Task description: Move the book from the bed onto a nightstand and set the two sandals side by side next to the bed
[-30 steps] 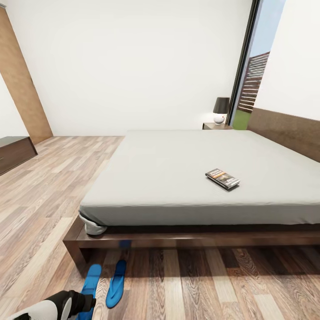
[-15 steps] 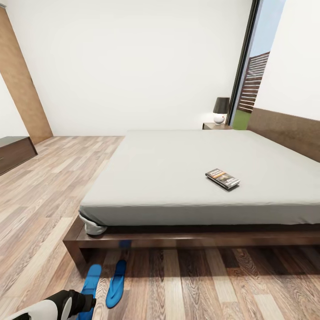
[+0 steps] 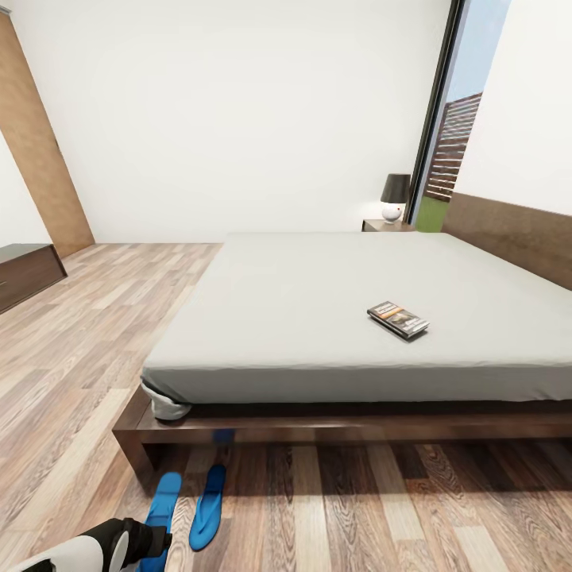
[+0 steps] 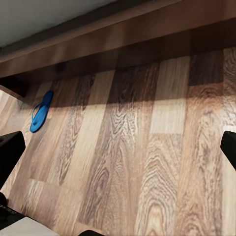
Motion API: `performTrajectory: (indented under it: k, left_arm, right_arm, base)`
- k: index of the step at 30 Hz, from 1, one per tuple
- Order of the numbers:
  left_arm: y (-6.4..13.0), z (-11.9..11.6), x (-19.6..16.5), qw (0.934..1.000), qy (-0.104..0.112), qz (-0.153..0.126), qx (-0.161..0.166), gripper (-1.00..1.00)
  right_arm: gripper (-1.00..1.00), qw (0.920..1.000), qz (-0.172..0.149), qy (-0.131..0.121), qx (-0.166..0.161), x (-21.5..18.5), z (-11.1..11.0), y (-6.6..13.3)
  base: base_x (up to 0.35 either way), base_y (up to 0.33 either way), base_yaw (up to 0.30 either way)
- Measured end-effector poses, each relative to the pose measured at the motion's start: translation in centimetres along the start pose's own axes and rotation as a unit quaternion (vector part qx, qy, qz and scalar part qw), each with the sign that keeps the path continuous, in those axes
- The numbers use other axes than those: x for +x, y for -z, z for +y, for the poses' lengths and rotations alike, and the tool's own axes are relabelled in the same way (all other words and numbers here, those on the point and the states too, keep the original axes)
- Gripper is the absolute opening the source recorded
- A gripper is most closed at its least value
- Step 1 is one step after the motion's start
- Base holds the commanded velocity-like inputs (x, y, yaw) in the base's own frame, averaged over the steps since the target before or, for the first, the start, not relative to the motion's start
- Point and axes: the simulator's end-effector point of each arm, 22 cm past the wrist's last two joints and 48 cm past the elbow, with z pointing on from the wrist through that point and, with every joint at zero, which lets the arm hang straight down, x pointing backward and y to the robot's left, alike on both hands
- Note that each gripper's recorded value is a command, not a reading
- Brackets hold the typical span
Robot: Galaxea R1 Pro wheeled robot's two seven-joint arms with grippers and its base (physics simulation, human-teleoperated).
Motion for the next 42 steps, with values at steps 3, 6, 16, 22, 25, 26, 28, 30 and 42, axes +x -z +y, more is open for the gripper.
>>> performTrajectory:
  k: [3,6,16,22,25,26,28,30,42]
  left_arm:
    - [0.0,0.0,0.0,1.0,0.0,0.0,0.0,-1.0]
    - [0.0,-0.1,0.0,1.0,0.0,0.001,0.0,-1.0]
    - [0.0,0.0,0.1,1.0,0.0,0.004,0.0,-1.0]
    - [0.0,0.0,0.1,1.0,0.0,0.005,0.0,-1.0]
    - [0.0,0.0,0.1,1.0,0.0,0.005,0.0,-1.0]
    - [0.0,0.0,0.1,1.0,0.0,0.005,0.0,-1.0]
    - [0.0,0.1,0.2,1.0,0.0,0.005,0.0,-1.0]
    - [0.0,0.1,0.2,1.0,0.0,0.005,-0.001,-1.0]
    - [-1.1,0.2,-1.1,0.9999,-0.003,-0.011,0.0,-1.0]
  right_arm:
    - [1.0,1.0,0.0,0.0,0.0,0.0,0.0,0.0]
    - [1.0,1.0,0.0,0.0,0.0,0.0,0.0,0.0]
    - [1.0,1.0,-0.001,0.006,-0.001,-0.3,0.1,-0.1]
    - [1.0,1.0,-0.002,0.007,-0.002,-0.3,0.3,-0.3]
    - [1.0,1.0,-0.002,0.008,-0.002,-0.3,0.3,-0.3]
    - [1.0,1.0,-0.002,0.008,-0.002,-0.3,0.3,-0.3]
    - [1.0,1.0,-0.002,0.007,-0.002,-0.3,0.3,-0.3]
    - [1.0,1.0,-0.002,0.007,-0.003,-0.3,0.3,-0.3]
    - [1.0,0.9999,0.012,-0.001,0.001,0.6,-0.1,-0.8]
  base:
    - [0.0,0.0,0.0]
    - [0.0,0.0,0.0]
    - [0.0,0.0,0.0]
    - [0.0,0.0,0.0]
    - [0.0,0.0,0.0]
    - [0.0,0.0,0.0]
    - [0.0,0.0,0.0]
    - [0.0,0.0,0.0]
    - [0.0,0.0,0.0]
